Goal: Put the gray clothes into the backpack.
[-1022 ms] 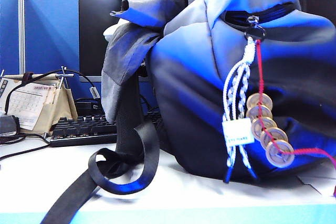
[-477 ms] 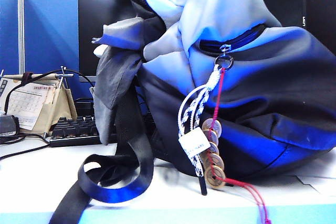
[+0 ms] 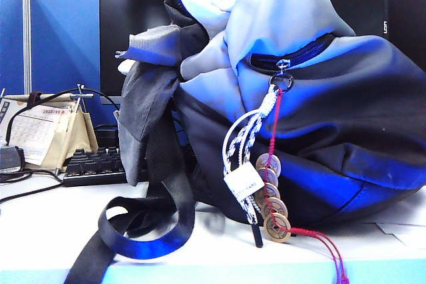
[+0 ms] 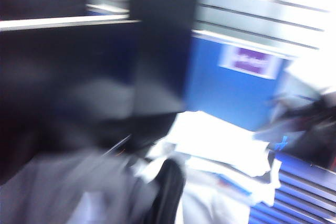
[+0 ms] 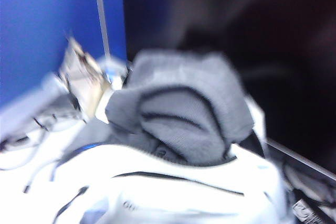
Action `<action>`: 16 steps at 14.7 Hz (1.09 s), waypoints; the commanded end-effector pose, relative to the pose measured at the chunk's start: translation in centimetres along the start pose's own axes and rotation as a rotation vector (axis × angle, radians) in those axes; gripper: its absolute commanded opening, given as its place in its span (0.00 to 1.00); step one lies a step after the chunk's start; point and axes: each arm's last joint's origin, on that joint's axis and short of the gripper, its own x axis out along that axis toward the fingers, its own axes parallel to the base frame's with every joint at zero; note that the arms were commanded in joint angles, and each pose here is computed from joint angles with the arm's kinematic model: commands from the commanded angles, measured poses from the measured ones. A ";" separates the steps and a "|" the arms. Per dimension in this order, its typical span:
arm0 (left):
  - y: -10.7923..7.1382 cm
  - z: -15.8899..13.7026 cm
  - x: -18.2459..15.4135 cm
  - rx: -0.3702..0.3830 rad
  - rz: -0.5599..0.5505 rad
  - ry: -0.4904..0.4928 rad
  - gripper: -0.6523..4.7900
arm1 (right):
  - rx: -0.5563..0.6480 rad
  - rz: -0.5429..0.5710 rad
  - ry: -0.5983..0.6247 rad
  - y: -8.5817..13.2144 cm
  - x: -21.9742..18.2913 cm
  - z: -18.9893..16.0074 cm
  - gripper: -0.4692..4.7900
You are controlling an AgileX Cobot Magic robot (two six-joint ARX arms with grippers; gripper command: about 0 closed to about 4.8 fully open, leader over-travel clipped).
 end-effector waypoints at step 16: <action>-21.4 -16.1 -15.0 0.070 0.718 -0.181 0.11 | 0.144 0.085 -0.276 1.5 -15.6 -5.8 0.08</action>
